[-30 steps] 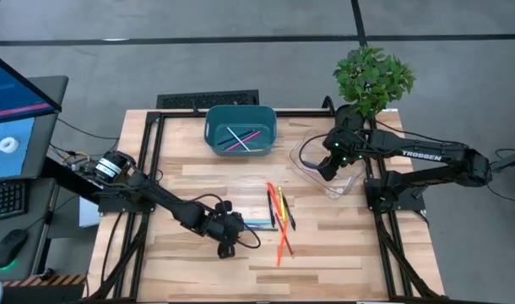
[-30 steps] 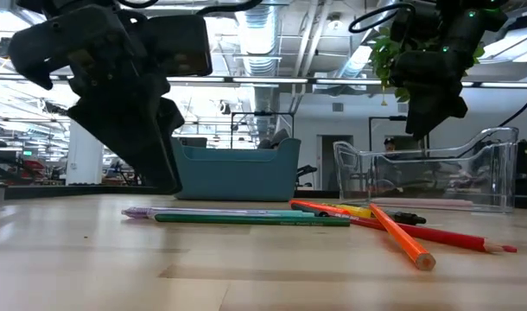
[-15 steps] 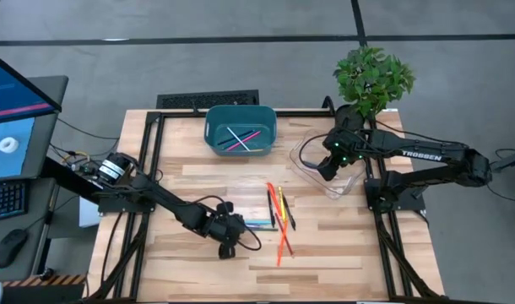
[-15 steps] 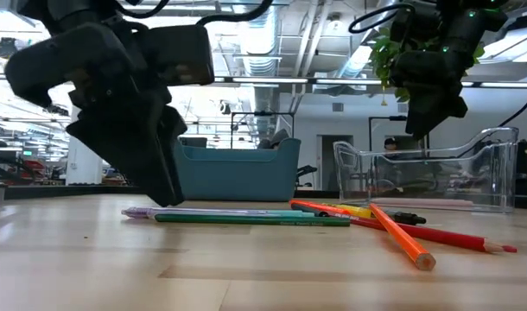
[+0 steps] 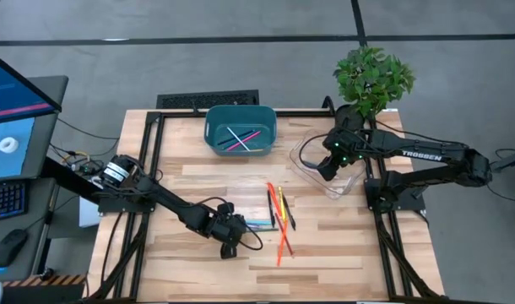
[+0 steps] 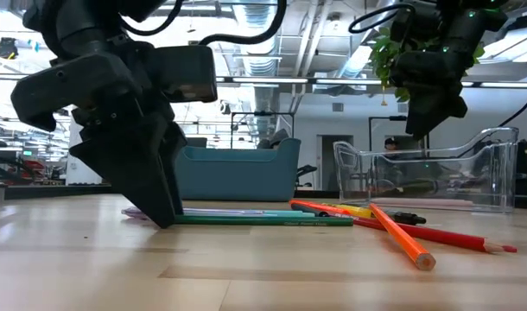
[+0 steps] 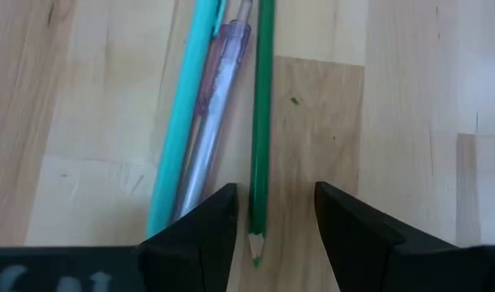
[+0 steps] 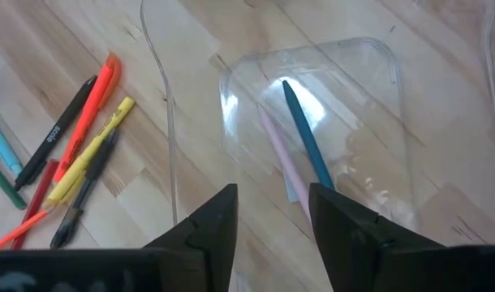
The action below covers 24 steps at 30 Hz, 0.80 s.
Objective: Sort pens & pencils
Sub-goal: Put the green pencil into the blue bin
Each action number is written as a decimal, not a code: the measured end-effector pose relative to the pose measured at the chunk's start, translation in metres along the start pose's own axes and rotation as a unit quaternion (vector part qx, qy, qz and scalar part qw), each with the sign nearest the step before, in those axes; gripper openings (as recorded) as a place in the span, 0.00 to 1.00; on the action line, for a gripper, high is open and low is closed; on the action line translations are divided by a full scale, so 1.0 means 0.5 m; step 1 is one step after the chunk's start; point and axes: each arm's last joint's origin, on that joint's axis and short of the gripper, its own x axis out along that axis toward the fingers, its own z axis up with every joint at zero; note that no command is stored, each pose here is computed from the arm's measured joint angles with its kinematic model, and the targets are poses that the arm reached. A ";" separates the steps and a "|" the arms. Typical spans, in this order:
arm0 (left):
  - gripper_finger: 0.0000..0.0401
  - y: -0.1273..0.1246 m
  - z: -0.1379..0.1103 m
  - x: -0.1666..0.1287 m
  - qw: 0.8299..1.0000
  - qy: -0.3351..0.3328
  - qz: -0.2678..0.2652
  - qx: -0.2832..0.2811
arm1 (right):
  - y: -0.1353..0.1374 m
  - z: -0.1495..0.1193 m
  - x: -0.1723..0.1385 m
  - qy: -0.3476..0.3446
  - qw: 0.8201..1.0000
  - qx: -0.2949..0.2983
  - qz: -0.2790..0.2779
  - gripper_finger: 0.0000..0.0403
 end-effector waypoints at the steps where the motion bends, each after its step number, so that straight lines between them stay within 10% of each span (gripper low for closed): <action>1: 0.38 0.001 0.000 0.001 1.000 0.000 0.001 -0.002 | 0.000 0.000 0.000 0.000 1.000 0.000 0.000 0.43; 10: 0.04 0.022 -0.002 0.004 0.998 0.044 -0.004 -0.033 | 0.000 0.000 0.000 0.000 1.000 0.000 0.000 0.42; 24: 0.01 -0.007 0.082 -0.080 0.996 -0.003 -0.087 -0.036 | 0.000 0.000 0.000 0.000 1.000 0.000 0.000 0.41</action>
